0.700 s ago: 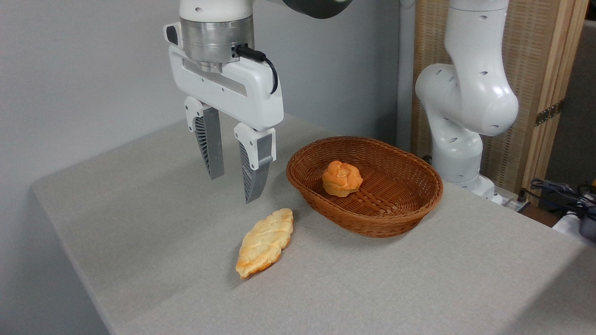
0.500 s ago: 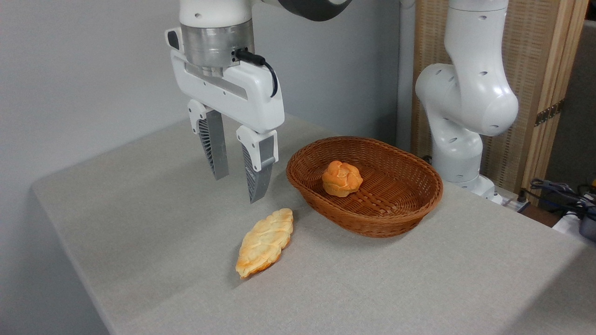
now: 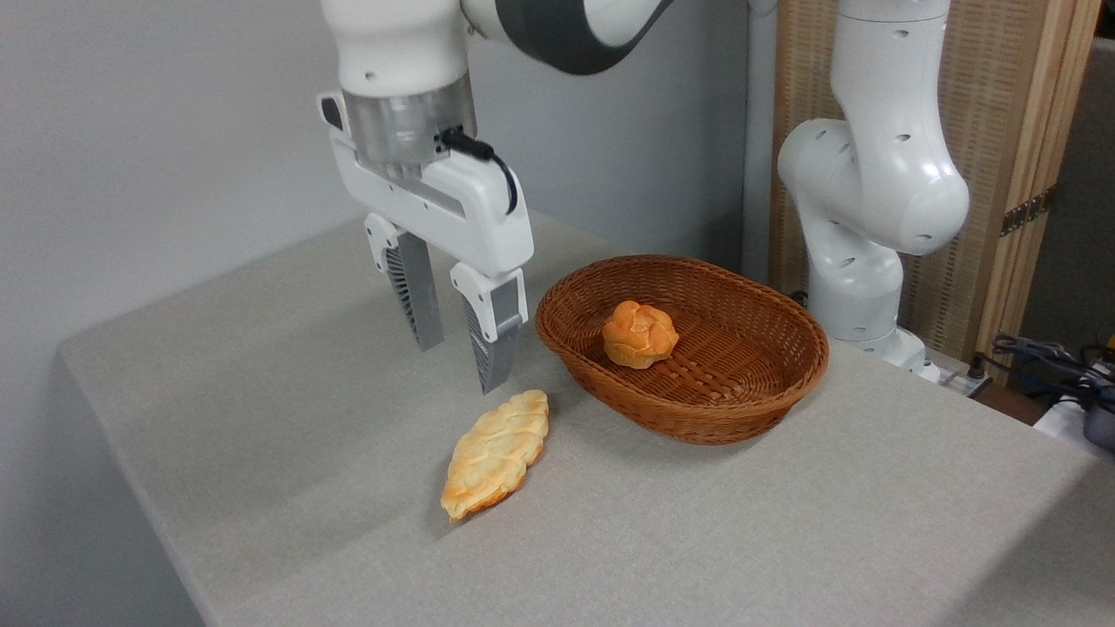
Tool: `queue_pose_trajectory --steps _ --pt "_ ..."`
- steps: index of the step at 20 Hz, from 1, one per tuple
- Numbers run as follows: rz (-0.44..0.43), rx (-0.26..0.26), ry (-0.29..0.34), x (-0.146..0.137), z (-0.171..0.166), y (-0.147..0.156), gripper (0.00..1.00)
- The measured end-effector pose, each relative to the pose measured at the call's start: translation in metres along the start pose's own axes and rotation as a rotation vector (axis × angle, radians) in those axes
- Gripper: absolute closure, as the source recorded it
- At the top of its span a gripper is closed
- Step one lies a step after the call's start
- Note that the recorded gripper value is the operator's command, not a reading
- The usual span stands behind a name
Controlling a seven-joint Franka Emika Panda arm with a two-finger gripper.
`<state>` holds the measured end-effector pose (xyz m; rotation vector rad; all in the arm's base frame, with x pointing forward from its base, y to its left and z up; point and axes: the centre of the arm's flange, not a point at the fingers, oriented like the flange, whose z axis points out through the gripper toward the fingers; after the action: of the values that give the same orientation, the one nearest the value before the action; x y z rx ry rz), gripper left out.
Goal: Put bread into the basket
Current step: 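Move the open gripper down over the flat golden bread roll, then close the gripper on the end of the bread roll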
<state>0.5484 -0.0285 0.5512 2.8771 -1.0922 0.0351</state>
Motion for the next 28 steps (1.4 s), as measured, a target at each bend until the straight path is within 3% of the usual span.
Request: queue_pose_trajectory --steps 3,9,16,26,27,28 --pt "0.016 -0.038 -0.025 0.004 0.024 0.012 0.0" --pt "-0.01 -0.144 -0.013 0.005 0.062 0.025 0.0" --pt "-0.053 -0.115 0.012 0.0 0.1 0.01 0.0" --pt "-0.053 -0.093 -0.043 0.003 0.134 -0.001 0.0" --pt "-0.052 -0.093 -0.046 0.003 0.135 -0.001 0.02" --pt "-0.052 -0.093 -0.049 0.003 0.137 -0.002 0.1"
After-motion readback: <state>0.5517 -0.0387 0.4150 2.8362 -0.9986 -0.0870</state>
